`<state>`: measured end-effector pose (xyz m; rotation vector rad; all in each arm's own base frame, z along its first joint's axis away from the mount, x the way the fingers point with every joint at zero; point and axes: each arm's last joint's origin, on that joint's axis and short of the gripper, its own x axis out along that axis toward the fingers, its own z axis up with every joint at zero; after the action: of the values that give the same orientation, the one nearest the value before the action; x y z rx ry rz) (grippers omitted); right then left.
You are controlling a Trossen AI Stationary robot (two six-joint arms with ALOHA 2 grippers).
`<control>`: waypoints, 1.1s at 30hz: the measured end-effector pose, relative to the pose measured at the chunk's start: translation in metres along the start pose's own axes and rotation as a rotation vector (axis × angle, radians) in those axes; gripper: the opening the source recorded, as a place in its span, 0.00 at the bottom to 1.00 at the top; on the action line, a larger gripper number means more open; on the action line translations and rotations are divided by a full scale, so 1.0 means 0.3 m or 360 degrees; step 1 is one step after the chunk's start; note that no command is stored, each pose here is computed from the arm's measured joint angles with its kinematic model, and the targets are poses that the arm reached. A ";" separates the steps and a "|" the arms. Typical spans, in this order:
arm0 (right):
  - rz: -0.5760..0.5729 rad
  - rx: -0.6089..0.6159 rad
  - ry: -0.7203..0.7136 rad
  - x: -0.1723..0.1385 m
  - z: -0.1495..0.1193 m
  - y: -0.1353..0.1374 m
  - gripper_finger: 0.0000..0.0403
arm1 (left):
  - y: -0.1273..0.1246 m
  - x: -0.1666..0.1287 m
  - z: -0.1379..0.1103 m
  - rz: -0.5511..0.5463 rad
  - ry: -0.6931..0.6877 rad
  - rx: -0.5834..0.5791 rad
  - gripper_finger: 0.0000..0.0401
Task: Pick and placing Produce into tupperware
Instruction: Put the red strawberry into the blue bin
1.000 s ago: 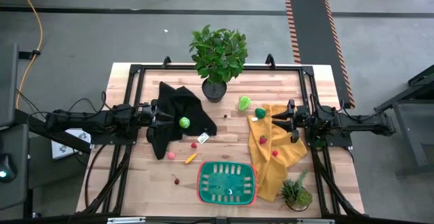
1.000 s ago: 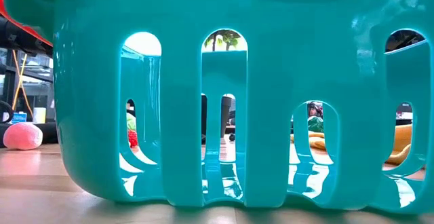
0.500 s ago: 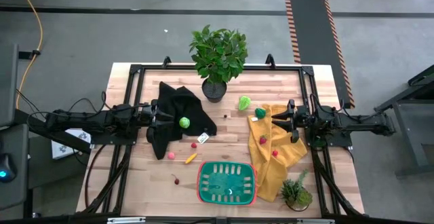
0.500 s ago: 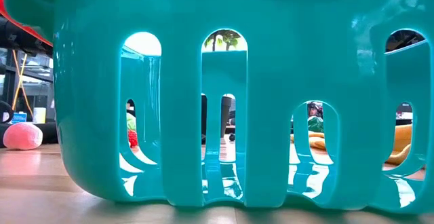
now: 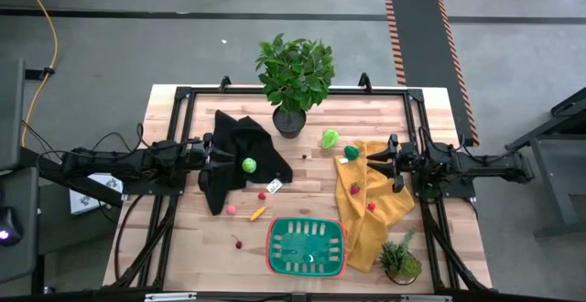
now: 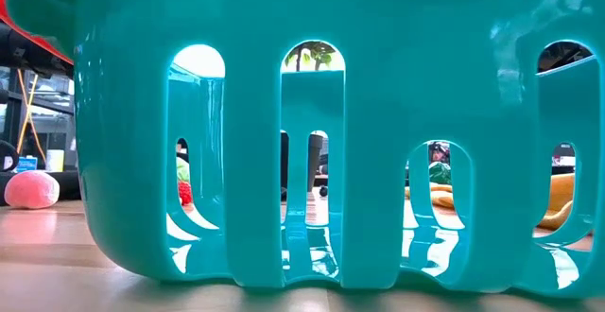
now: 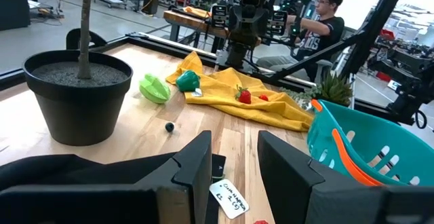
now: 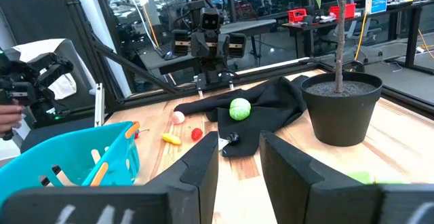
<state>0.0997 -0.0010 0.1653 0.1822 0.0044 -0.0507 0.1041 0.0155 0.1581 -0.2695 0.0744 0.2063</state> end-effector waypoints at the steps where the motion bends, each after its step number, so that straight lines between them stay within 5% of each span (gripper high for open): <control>1: -0.0001 0.0000 0.0000 0.000 0.000 0.000 0.25 | 0.000 0.000 0.000 -0.0001 0.0000 0.0000 0.28; 19: -0.0001 -0.0001 0.0000 0.000 0.000 0.000 0.25 | -0.004 0.000 0.000 -0.0059 0.0014 -0.0139 0.28; 27: -0.0001 0.0000 0.0000 0.000 0.000 0.000 0.25 | -0.008 -0.002 0.030 -0.0059 -0.0145 -0.0301 0.28; 33: -0.0001 -0.0001 0.0000 0.000 0.000 0.000 0.25 | -0.019 -0.011 0.077 -0.0155 -0.0365 -0.0615 0.28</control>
<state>0.0997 -0.0010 0.1653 0.1818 0.0045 -0.0512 0.1032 0.0158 0.1821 -0.6305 -0.2081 0.1527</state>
